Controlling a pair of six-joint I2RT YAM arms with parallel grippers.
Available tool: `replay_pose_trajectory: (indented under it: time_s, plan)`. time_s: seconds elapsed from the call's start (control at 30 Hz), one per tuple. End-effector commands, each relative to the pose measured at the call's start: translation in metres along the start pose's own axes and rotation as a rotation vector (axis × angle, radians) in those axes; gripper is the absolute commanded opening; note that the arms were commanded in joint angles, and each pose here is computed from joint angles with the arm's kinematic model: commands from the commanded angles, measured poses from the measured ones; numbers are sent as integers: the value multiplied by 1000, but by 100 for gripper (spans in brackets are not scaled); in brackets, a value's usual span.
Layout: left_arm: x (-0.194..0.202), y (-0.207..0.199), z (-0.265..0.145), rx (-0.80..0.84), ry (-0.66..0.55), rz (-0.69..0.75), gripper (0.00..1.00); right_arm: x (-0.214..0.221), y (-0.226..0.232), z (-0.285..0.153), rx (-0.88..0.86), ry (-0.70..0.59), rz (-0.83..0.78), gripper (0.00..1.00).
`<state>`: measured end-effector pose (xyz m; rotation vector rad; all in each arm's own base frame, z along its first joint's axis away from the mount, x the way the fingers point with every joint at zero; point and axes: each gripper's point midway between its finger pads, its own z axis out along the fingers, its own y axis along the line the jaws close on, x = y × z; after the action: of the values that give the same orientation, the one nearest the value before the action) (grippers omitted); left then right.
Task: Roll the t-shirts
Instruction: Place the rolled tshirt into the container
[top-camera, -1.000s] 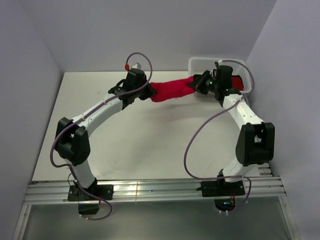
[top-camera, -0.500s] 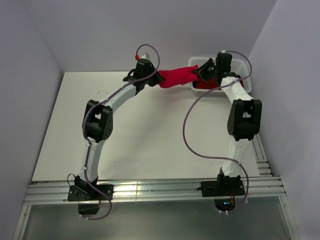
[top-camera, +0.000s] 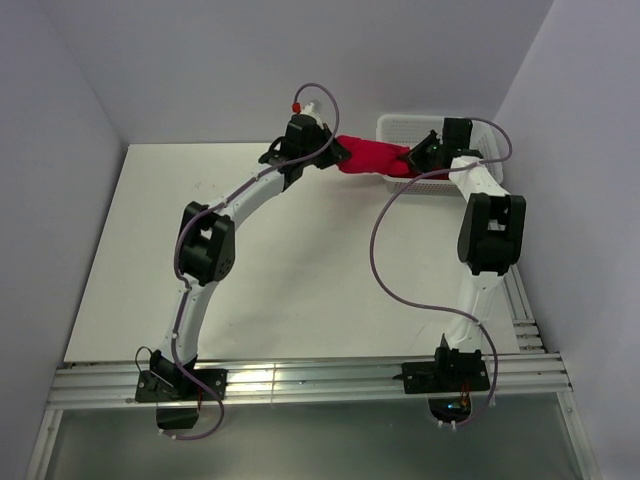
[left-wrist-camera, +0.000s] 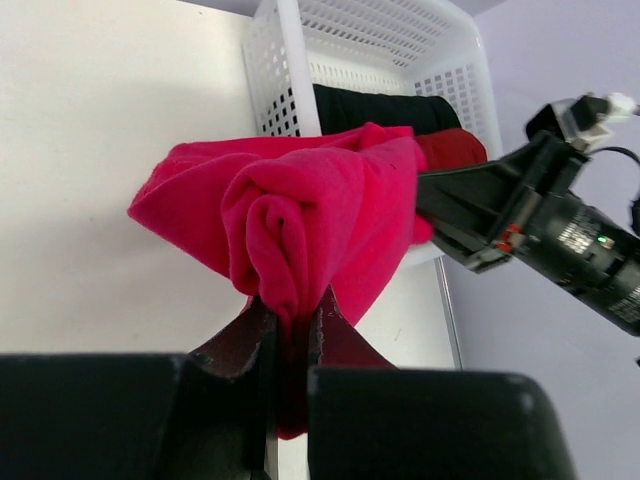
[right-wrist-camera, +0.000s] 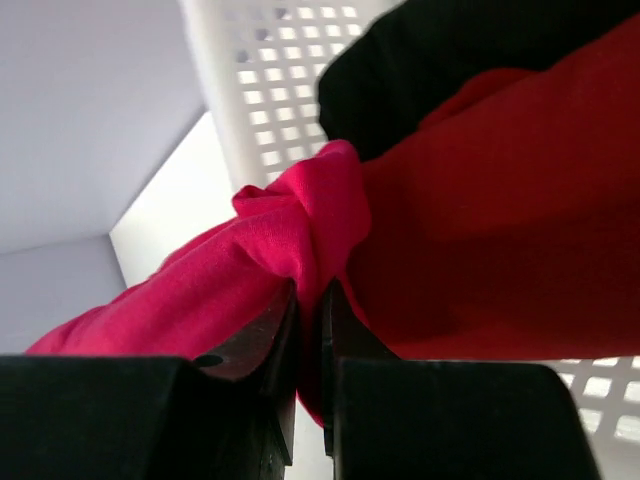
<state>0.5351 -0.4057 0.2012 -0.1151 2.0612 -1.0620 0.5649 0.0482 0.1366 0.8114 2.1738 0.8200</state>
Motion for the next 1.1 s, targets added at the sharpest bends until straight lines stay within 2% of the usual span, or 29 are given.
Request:
replay_pose_trajectory:
  time_s: [0.0, 0.2, 0.37, 0.43, 0.47, 0.53, 0.57, 0.6, 0.7, 0.8, 0.97, 1.07]
  plan:
    - [-23, -63, -29, 152, -43, 68, 0, 30, -22, 17, 87, 96, -17, 0]
    - [-16, -66, -46, 144, -26, 88, 0, 67, -31, 28, 143, 205, -60, 0]
    - [-18, -76, -74, 139, -33, 99, 0, 125, -19, 33, 131, 338, -112, 0]
    - [-9, -67, -82, 107, -16, 99, 0, 143, -14, 25, 129, 375, -135, 0]
    - [-15, -78, -99, 122, -35, 111, 0, 165, -15, 21, 141, 416, -149, 0]
    - [-2, -63, -109, 75, -17, 109, 0, 182, -4, 7, 119, 426, -155, 0]
    - [-6, -72, -126, 87, -29, 113, 0, 195, 0, 0, 99, 455, -152, 0]
    - [3, -60, -131, 59, -13, 108, 0, 218, -2, -6, 94, 488, -165, 0]
    - [5, -53, -156, 21, -6, 99, 0, 243, 21, -36, 48, 490, -203, 0]
    - [-1, -48, -178, -12, -31, 100, 0, 236, 47, -60, -7, 460, -199, 0]
    - [-21, -40, -191, -47, -86, 58, 0, 172, 103, -79, -123, 333, -244, 0]
    - [-27, -43, -187, -31, -115, 22, 0, 137, 112, -75, -148, 304, -236, 0]
